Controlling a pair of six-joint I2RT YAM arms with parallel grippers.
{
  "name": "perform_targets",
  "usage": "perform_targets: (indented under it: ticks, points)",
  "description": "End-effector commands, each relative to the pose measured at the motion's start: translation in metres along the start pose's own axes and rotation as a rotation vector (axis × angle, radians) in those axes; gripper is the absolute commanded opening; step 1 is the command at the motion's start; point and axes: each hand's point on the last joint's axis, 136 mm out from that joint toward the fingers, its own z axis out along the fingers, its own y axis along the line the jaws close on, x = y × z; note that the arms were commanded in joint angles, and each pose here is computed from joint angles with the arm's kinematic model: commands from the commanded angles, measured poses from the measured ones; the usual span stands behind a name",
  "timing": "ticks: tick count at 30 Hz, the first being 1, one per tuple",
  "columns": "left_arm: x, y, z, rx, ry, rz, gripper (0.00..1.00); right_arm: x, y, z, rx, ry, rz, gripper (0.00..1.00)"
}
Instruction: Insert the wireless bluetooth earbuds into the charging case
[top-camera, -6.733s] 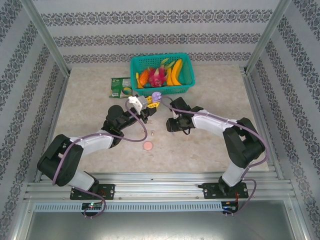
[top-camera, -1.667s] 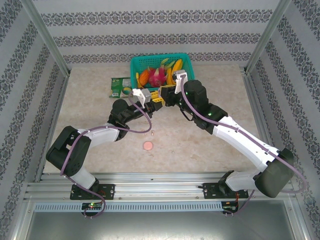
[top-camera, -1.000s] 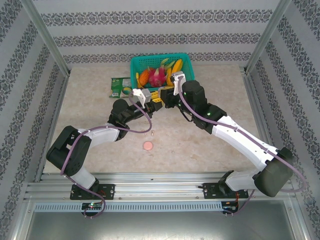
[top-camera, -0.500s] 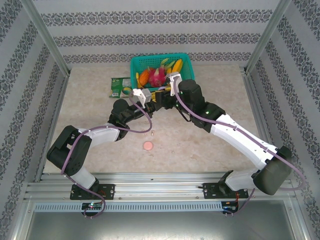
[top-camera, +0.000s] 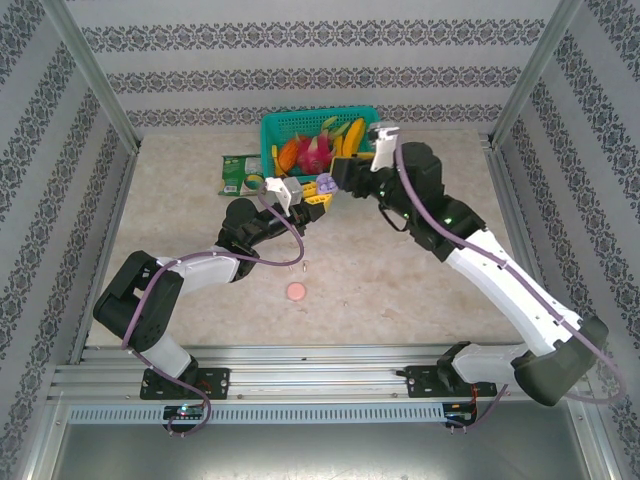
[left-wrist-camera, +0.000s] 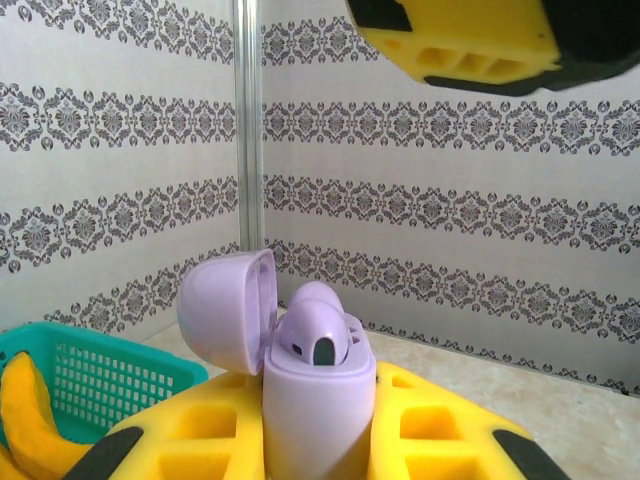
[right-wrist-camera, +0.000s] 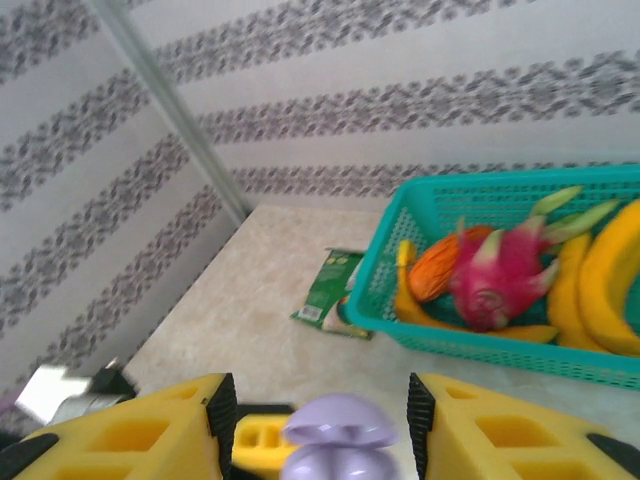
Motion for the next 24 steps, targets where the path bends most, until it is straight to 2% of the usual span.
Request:
perform_targets:
  ticks: [1, 7, 14, 18, 24]
  points:
    - [-0.013, -0.013, 0.004, 0.054, -0.041, 0.029, 0.00, 0.001, -0.021, 0.003, 0.038, 0.056, 0.108, 0.49]
    - [-0.004, -0.020, 0.005, 0.100, 0.000, 0.012, 0.00, 0.019, -0.050, 0.040, 0.089, 0.232, 0.173, 0.44]
    - [-0.001, -0.022, 0.006, 0.107, 0.016, 0.009, 0.00, 0.054, -0.052, 0.086, 0.063, 0.427, 0.178, 0.33]
    - [-0.001, -0.020, 0.008, 0.098, 0.017, 0.004, 0.00, 0.073, -0.042, 0.088, 0.040, 0.488, 0.149, 0.27]
    - [0.002, -0.016, 0.012, 0.081, 0.016, -0.008, 0.00, 0.102, -0.034, 0.065, 0.030, 0.534, 0.136, 0.22]
